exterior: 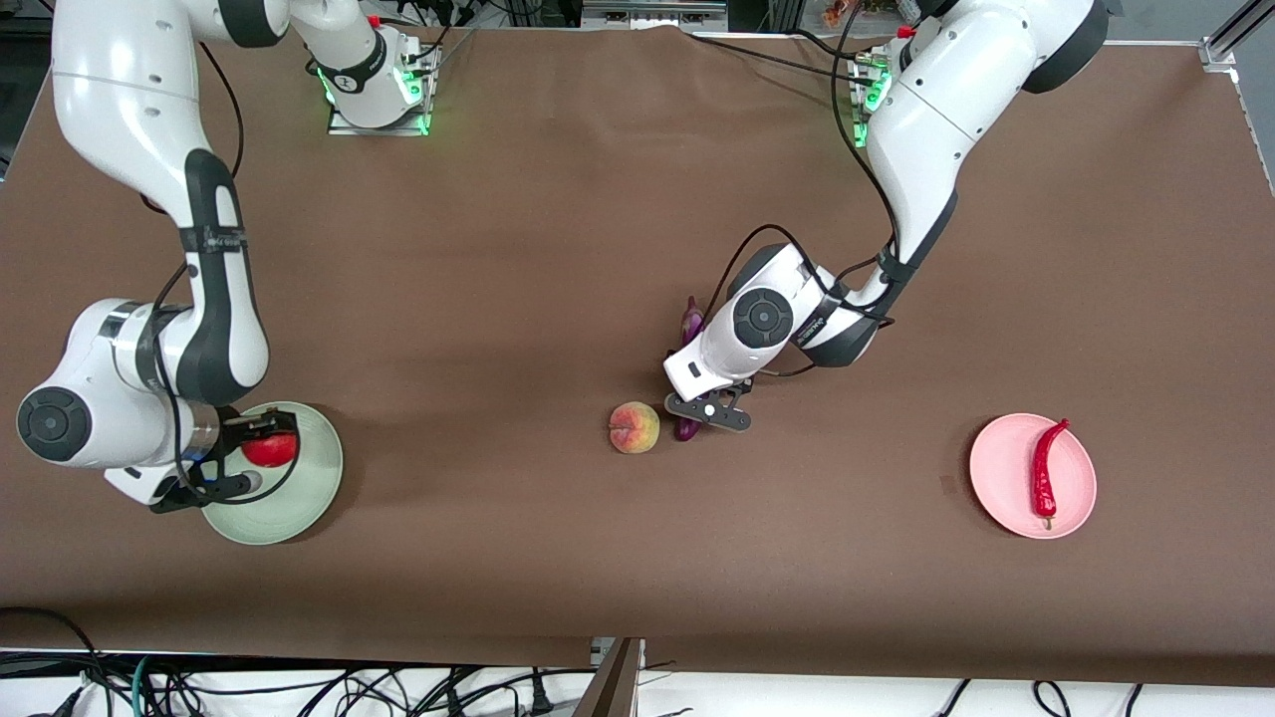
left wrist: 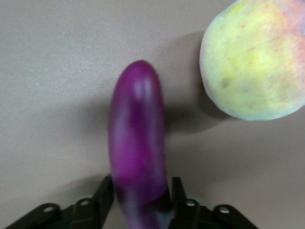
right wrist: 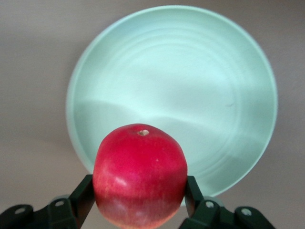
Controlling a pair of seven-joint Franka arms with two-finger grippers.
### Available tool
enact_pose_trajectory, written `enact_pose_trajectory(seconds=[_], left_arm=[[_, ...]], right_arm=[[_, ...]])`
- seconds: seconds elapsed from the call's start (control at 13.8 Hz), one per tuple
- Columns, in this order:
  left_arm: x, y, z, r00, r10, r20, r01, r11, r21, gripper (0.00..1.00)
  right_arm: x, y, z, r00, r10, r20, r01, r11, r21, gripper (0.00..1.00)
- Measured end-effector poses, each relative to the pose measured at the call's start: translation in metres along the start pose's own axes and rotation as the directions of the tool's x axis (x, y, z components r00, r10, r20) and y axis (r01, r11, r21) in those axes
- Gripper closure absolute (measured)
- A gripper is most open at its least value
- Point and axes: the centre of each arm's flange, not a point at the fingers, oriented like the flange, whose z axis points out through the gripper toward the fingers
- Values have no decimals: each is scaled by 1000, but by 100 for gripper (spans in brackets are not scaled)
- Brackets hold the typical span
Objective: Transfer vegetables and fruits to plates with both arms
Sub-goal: 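Carry the eggplant to the pink plate while the right gripper releases the apple, then release the eggplant and retract the left gripper while the right grasps the peach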
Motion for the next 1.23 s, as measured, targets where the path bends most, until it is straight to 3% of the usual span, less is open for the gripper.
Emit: enact_pose_trajectory(seconds=[0.07,0.22,0.36,0.58,0.8,0.94,1.23], left_arm=[[1,-2,-2,1000,-2,1,2,1000,3,59],[6,-12,-20,999,-17,33,16,999,31,59],[22,-40,-75,997,-62,50,58,995,75,59],[41,-120,-174,983,-178,32,172,975,139,61],[44,-223,-216,981,-193,3,185,945,270,61],[41,-283,-217,986,-164,21,147,926,348,61],[33,-376,-191,983,-176,55,139,903,406,61]], right_arm=[[4,3,13,1000,-1,-18,1,1000,-15,20],[11,1,34,999,-9,-43,7,999,-35,20],[14,-3,32,998,-15,-57,13,999,-38,4],[23,-40,3,997,-33,-63,32,999,-17,0],[36,-133,-32,996,-13,-86,14,1000,5,0],[40,-216,-36,994,57,-95,-50,996,74,0],[40,-345,-45,960,229,-161,-196,961,197,0]])
